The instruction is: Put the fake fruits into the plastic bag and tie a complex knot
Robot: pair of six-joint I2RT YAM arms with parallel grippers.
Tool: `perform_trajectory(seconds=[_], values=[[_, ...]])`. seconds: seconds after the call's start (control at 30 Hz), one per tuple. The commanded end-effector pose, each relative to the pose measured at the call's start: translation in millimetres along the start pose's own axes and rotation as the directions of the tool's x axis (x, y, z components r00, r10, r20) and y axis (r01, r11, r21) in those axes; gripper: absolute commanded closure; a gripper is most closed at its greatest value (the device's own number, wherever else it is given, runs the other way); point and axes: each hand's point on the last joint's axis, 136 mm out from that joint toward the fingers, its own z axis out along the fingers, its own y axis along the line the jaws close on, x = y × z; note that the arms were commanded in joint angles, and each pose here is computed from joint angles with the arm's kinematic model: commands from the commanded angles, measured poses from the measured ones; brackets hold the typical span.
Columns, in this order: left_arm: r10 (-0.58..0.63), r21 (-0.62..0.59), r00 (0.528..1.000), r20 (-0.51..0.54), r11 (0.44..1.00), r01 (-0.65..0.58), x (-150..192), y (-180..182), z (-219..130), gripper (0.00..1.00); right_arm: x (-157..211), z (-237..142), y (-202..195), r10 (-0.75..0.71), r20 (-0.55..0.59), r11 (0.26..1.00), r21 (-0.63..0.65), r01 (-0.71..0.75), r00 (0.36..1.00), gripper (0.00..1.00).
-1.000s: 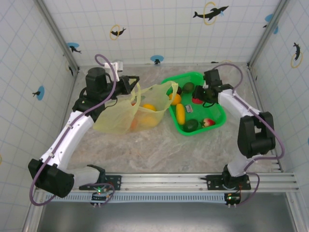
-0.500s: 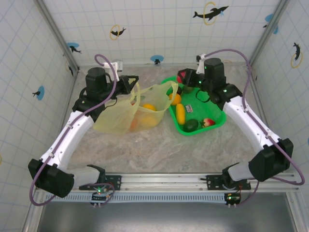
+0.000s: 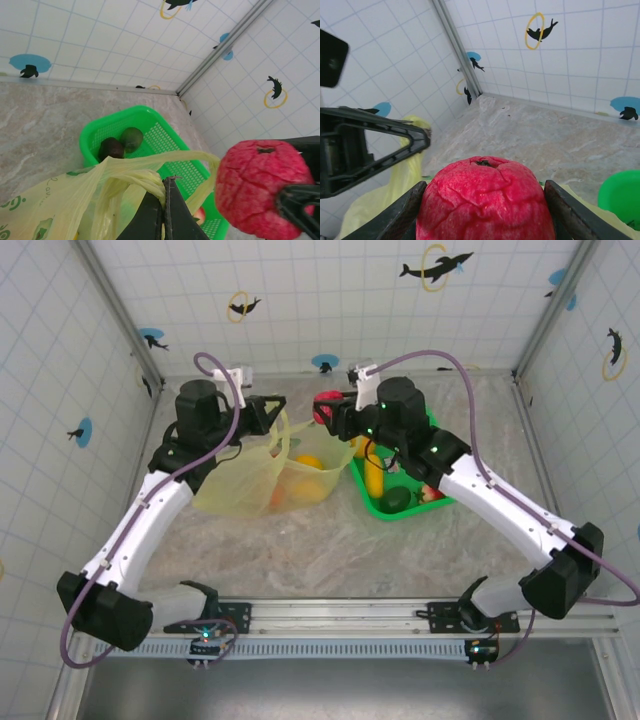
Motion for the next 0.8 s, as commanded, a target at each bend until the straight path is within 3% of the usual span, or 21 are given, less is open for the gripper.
perform_trajectory(seconds=[0.0, 0.27, 0.47, 0.77], values=[[0.034, 0.005, 0.999, 0.031, 0.999, -0.035, -8.9, -9.9, -9.1, 1.0, 44.1, 26.2, -15.9, 0.0, -0.083, 0.999, 0.054, 0.004, 0.997, 0.44], [0.037, -0.003, 0.999, 0.034, 0.999, -0.037, -7.8, -8.6, -11.1, 1.0, 116.3, 68.5, -32.3, -0.025, -0.262, 0.986, 0.153, 0.067, 0.965, 0.45], [0.05, -0.024, 0.998, 0.047, 0.998, -0.049, -10.1, -6.9, -14.4, 1.0, 144.4, 92.5, -18.6, 0.02, -0.327, 0.995, 0.101, 0.014, 0.945, 0.44], [0.051, -0.03, 0.998, 0.046, 0.998, -0.049, -10.4, -5.8, -13.9, 1.0, 146.6, 102.1, 2.0, 0.027, -0.345, 1.0, 0.021, -0.022, 0.938, 0.2]])
